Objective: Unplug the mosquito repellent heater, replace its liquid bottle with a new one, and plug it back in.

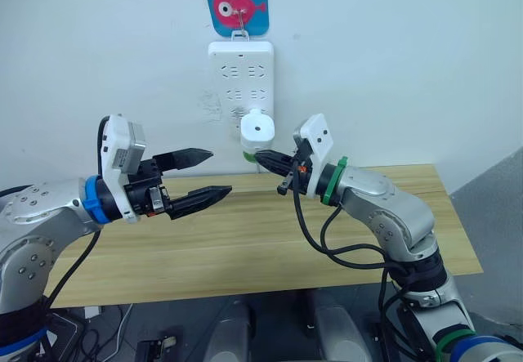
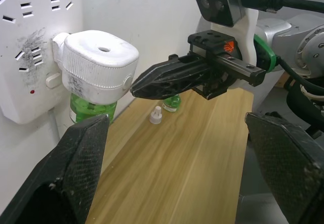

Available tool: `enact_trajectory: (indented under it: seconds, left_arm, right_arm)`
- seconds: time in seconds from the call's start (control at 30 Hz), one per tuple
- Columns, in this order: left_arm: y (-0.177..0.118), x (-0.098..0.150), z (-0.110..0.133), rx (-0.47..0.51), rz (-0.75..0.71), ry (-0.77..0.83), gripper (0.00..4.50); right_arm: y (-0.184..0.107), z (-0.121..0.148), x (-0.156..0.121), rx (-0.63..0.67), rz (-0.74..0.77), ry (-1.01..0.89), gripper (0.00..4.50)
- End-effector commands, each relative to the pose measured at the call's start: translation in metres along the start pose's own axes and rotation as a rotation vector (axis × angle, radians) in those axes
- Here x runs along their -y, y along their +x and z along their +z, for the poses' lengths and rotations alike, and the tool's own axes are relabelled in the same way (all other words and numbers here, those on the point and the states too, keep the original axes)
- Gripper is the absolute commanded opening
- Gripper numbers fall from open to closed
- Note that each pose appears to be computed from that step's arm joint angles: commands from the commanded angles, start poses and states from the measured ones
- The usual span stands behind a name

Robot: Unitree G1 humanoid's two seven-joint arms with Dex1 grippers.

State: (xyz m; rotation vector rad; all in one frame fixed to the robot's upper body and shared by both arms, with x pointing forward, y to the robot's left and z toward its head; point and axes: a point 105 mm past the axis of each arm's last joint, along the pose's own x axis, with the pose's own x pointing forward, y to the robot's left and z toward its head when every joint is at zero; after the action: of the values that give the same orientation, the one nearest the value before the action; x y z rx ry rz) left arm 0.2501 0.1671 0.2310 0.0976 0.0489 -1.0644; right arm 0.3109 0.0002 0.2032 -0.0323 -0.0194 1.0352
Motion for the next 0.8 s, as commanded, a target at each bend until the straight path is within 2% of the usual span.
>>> enact_trajectory:
  seconds: [0.03, 0.6, 0.77, 0.8]
  left_arm:
    - [-0.001, 0.002, 0.007, 0.011, -0.005, 0.04, 4.49]
    - [0.002, 0.002, 0.007, 0.019, -0.008, 0.042, 4.49]
    - [0.002, 0.0, 0.007, 0.021, -0.007, 0.045, 4.49]
    - [0.001, -0.001, 0.006, 0.016, -0.001, 0.049, 4.49]
  right_arm:
    - [-0.001, 0.013, 0.003, 0.056, -0.024, -0.033, 0.05]
    - [-0.007, 0.014, 0.03, 0.094, -0.171, 0.084, 0.05]
    - [-0.01, 0.007, 0.0, 0.024, 0.023, 0.013, 0.05]
    - [-0.014, 0.005, -0.015, 0.002, 0.125, -0.013, 0.05]
